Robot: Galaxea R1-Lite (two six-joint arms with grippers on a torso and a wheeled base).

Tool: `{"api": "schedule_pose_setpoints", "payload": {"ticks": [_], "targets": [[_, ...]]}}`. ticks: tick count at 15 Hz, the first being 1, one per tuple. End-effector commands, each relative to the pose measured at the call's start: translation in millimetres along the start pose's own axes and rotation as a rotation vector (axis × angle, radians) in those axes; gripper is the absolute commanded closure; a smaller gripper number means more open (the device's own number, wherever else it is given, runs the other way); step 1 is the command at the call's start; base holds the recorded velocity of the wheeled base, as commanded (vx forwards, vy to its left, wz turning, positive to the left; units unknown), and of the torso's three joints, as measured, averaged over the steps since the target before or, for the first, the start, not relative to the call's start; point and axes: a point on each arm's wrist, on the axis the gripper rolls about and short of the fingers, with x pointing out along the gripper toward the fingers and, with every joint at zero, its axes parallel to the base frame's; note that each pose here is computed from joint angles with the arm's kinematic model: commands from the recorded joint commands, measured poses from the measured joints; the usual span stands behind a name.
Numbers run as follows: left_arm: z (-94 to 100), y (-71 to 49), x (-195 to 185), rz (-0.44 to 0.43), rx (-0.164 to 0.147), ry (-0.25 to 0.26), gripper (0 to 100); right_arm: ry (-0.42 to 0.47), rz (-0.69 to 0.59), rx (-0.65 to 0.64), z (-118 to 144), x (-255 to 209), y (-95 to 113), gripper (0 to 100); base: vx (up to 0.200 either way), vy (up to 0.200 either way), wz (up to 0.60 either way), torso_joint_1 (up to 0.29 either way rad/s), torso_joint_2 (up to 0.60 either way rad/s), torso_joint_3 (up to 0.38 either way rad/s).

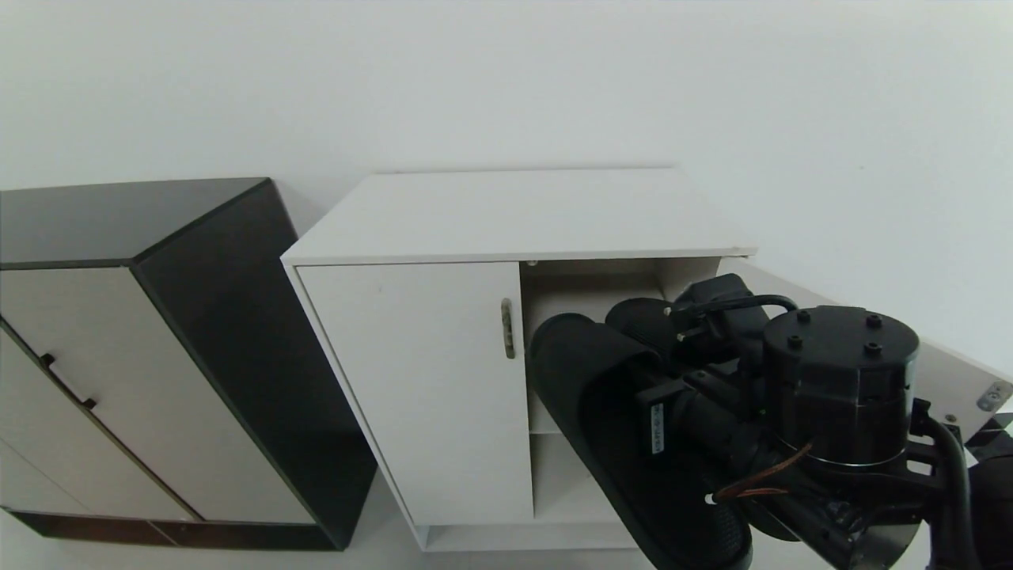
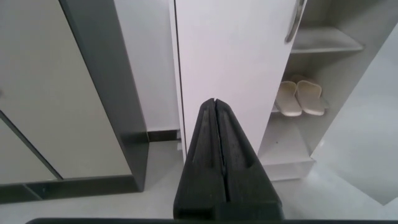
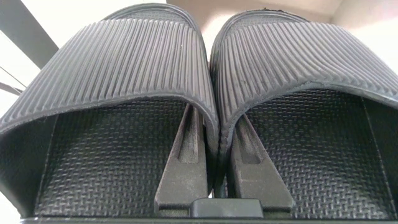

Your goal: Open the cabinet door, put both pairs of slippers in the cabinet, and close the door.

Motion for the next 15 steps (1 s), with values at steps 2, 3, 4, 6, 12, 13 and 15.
{"api": "schedule_pose_setpoints", "payload": {"ticks": [2,3,4,6,12,13,15], "targets": [[0.0,0.0,0.0,0.000,0.000,0.000,100,0.001,0.000,-0.001,-0.3,0.2,0.3,100,0.000,0.000,0.00,-0.188,0.49,0.320],[0.0,0.0,0.0,0.000,-0.001,0.000,100,0.001,0.000,-0.001,-0.3,0.2,0.3,100,0.000,0.000,0.00,-0.178,0.50,0.325],[0.0,0.0,0.0,0.000,0.000,0.000,100,0.001,0.000,-0.001,-0.3,0.2,0.3,100,0.000,0.000,0.00,-0.159,0.48,0.320],[0.0,0.0,0.0,0.000,0.000,0.000,100,0.002,0.000,-0.002,-0.7,0.5,0.4,100,0.000,0.000,0.00,-0.163,0.49,0.330],[0.0,0.0,0.0,0.000,0.000,0.000,100,0.006,0.000,-0.004,-2.0,-0.1,-0.1,100,0.000,0.000,0.00,-0.121,0.46,0.341],[0.0,0.0,0.0,0.000,-0.001,0.000,100,0.006,0.000,-0.004,-2.0,-0.1,-0.1,100,0.000,0.000,0.00,-0.080,0.46,0.369],[0.0,0.0,0.0,0.000,-0.001,0.000,100,0.006,0.000,-0.004,-2.0,-0.1,-0.1,100,0.000,0.000,0.00,-0.058,0.44,0.383]]}}
